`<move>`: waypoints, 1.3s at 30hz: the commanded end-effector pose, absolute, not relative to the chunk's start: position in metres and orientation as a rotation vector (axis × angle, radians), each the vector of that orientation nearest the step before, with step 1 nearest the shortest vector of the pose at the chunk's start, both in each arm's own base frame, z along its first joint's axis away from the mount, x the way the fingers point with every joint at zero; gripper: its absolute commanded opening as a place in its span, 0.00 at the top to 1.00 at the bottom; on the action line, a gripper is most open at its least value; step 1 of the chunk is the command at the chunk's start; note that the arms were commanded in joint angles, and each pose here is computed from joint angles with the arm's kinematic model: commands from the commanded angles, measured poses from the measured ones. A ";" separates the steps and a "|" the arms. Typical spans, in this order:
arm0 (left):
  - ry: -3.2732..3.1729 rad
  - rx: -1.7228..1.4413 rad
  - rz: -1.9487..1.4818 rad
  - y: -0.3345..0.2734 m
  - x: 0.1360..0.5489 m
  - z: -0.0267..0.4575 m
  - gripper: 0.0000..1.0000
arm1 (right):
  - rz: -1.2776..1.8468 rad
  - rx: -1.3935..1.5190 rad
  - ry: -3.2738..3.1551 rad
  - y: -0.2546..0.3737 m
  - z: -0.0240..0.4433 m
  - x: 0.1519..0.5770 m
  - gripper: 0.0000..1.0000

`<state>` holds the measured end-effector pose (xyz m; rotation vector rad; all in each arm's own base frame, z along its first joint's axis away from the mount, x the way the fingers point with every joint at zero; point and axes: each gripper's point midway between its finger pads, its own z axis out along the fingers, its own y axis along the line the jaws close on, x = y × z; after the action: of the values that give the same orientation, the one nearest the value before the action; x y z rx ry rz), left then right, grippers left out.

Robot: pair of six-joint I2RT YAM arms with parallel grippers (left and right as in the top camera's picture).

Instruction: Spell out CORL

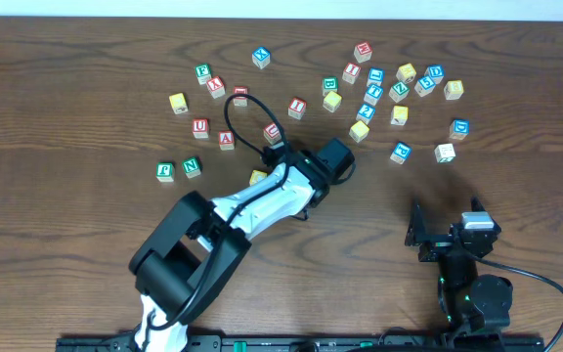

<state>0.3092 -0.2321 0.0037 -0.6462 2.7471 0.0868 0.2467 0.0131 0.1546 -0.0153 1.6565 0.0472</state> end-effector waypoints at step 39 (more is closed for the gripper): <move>2.832 -0.357 0.017 -0.255 0.294 0.012 0.89 | 0.039 -0.014 1.661 0.012 0.153 0.247 0.01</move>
<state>0.2994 -0.2489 0.0058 -0.4776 2.8167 0.0346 0.2467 0.0131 0.1546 -0.0153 1.6565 0.0472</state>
